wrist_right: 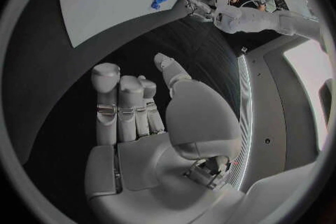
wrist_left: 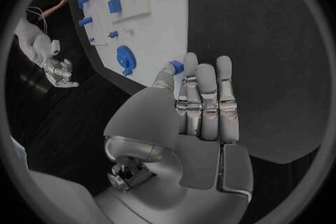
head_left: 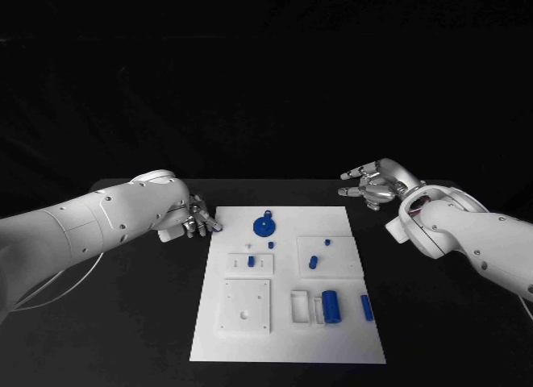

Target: Assemble the parts on the task board

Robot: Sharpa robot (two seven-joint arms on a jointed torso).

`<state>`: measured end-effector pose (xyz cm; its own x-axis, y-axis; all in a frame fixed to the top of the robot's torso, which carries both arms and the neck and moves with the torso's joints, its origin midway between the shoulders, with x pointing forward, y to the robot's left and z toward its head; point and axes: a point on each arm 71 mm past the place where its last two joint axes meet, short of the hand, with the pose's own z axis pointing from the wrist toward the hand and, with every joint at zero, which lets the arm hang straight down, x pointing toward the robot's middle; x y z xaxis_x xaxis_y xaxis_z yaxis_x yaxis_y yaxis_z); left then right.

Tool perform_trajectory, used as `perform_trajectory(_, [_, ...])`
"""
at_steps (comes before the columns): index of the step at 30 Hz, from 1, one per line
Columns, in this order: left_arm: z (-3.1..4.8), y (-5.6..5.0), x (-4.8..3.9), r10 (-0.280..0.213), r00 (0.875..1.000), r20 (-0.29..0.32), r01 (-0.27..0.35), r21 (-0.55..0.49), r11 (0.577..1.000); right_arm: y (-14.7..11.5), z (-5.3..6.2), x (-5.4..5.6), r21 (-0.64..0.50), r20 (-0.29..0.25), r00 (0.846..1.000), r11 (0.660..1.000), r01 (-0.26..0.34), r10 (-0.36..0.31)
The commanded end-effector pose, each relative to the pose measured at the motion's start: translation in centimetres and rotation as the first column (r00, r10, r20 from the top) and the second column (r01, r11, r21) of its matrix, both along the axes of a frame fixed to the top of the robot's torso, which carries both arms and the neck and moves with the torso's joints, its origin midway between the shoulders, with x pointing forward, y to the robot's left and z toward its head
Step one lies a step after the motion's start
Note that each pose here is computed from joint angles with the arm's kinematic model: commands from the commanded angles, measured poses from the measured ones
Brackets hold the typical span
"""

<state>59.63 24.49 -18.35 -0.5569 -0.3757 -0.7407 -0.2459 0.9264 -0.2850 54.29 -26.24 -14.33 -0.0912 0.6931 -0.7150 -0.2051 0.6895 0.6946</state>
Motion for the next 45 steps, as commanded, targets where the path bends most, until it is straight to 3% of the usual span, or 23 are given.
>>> perform_trajectory(1, [-1.75,-0.5,-0.81,-0.03,0.995,-0.094,0.028,-0.022,0.999,0.1,0.0,0.0,0.0,0.005,1.0,1.0,-0.011,0.011])
perform_trajectory(13, [-1.85,-0.4,-0.91,-0.028,0.993,-0.111,0.025,-0.03,0.999,0.1,-0.2,-0.1,0.001,0.003,1.0,1.0,-0.011,0.011])
perform_trajectory(45, [-1.67,0.7,-0.75,0.028,0.997,-0.078,-0.028,0.0,1.0,0.2,-0.4,-0.1,0.001,-0.001,1.0,1.0,-0.011,0.011])
